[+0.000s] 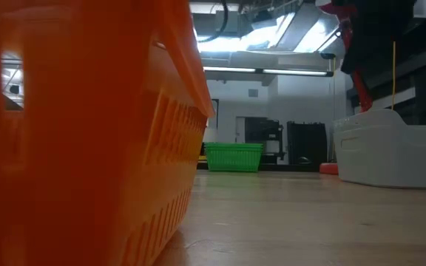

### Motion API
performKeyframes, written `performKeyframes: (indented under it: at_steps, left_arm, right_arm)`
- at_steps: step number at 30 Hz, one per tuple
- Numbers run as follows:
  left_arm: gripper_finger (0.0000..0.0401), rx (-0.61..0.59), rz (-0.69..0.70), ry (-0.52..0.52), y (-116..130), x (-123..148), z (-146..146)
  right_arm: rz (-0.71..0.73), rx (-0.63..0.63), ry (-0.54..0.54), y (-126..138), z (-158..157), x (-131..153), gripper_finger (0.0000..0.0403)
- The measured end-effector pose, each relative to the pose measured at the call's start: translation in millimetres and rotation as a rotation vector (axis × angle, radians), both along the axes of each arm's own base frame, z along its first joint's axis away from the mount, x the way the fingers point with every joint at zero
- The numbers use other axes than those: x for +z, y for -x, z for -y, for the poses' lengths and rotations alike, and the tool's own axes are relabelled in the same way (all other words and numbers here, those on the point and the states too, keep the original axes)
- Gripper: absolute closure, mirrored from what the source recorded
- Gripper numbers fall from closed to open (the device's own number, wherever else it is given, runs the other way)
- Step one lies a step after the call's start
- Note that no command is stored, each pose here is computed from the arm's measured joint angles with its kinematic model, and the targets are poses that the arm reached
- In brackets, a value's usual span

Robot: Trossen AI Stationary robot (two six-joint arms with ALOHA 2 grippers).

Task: Stack baskets by color
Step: Stack the center orange bin onto the top orange bin

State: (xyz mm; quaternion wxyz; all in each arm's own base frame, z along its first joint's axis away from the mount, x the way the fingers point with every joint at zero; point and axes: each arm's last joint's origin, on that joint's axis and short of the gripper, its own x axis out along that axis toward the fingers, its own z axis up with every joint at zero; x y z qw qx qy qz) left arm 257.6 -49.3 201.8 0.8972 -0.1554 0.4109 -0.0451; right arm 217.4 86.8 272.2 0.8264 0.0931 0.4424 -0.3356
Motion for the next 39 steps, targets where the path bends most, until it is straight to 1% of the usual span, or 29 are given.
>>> performKeyframes:
  at_steps: [6,11,16,20,25,29,34,37,39]
  left_arm:
    - [0.0288,-0.031,0.007,0.002,-10,-13,14]
    - [0.0289,0.028,-0.023,-0.038,-15,-26,15]
    - [0.0289,0.030,-0.001,-0.033,-17,-24,15]
    - [0.0289,0.031,0.057,-0.019,-19,-17,16]
    - [0.0289,0.032,0.033,-0.027,-17,-19,15]
    - [0.0289,0.060,0.007,-0.064,-17,-24,14]
    - [0.0289,0.066,0.009,-0.070,-17,-24,14]
    - [0.0289,0.067,0.025,-0.066,-18,-23,14]
    - [0.0289,0.067,0.068,-0.056,-21,-19,15]
  right_arm:
    - [0.009,-0.017,-0.007,0,0,-13,0.0347]
    - [0.021,-0.016,-0.014,-1,0,-14,0.0347]
    - [0.017,-0.015,-0.019,-1,0,-15,0.0347]
    - [0.017,-0.014,-0.019,-1,0,-15,0.0347]
    - [0.017,-0.013,-0.018,-1,0,-15,0.0347]
    - [0.017,-0.013,-0.019,-1,0,-15,0.0347]
    - [0.020,-0.012,-0.021,-1,-1,-14,0.0347]
    - [0.020,-0.012,-0.021,-1,-1,-14,0.0347]
    - [0.020,-0.011,-0.021,-1,-1,-14,0.0347]
